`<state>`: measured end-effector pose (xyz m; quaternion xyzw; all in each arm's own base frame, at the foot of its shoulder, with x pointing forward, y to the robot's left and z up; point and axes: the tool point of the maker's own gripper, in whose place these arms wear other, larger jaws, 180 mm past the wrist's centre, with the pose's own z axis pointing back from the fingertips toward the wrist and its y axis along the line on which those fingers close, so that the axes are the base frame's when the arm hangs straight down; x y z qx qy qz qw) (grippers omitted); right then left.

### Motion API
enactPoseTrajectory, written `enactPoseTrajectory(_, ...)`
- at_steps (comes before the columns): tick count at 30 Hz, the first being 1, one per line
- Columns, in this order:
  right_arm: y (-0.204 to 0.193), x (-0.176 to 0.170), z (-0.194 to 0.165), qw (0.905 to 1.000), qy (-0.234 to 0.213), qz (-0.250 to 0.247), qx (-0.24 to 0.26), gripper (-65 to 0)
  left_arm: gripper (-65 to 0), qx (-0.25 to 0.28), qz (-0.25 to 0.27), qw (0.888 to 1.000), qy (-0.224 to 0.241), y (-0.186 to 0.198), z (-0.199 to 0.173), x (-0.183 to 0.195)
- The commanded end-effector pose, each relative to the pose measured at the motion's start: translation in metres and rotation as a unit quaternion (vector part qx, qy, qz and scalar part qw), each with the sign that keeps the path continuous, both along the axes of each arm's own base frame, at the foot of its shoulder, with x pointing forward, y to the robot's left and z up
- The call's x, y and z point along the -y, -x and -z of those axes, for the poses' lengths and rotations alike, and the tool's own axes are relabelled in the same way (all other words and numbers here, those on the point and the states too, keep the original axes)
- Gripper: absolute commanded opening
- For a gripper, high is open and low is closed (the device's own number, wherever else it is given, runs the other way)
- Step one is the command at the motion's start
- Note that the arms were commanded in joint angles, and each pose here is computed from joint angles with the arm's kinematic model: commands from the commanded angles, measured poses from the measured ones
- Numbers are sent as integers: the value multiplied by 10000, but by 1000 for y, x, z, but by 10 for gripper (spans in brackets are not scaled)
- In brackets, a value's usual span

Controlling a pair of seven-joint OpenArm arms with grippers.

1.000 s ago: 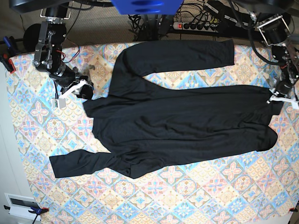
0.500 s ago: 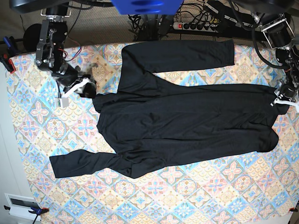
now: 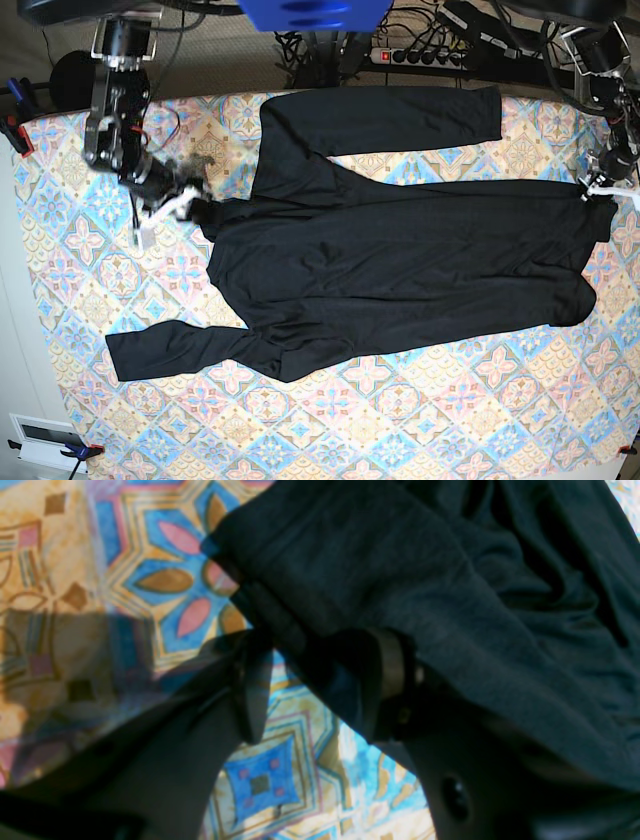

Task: Layout the t-shirt on the table in an organized manner, then fold the t-shirt properly
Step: 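Lay the folded shoulder down with the left gripper and release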

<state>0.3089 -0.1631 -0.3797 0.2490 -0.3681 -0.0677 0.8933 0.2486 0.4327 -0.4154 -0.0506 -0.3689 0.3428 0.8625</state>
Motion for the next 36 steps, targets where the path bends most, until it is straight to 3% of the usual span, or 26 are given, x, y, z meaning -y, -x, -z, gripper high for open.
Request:
enactPoseTrajectory(1,0,5,-3,10000,41,-7,34,-415,-365,-10,9,10000,-76,-1,-7,-6)
enactPoseTrajectory(22,18,12,43,9976,-107,176,-665,-417,-365,-6,6,10000,16,-1,-1,2)
enactPoseTrajectory(29,23,-15,49,9969,-120,-223,-750,-418,-365,2,5,10000,24,-1,-1,2)
enactPoseTrajectory(31,7,-17,38,9980,-116,-262,-569,-418,-365,2,5,10000,24,-1,-1,2)
enactPoseTrajectory(33,-14,-19,22,9990,-109,-287,-315,-443,-365,2,5,10000,24,-1,-1,2)
enactPoseTrajectory(36,-29,-17,10,9995,-100,-261,-140,-539,-365,2,5,10000,24,-1,-1,2)
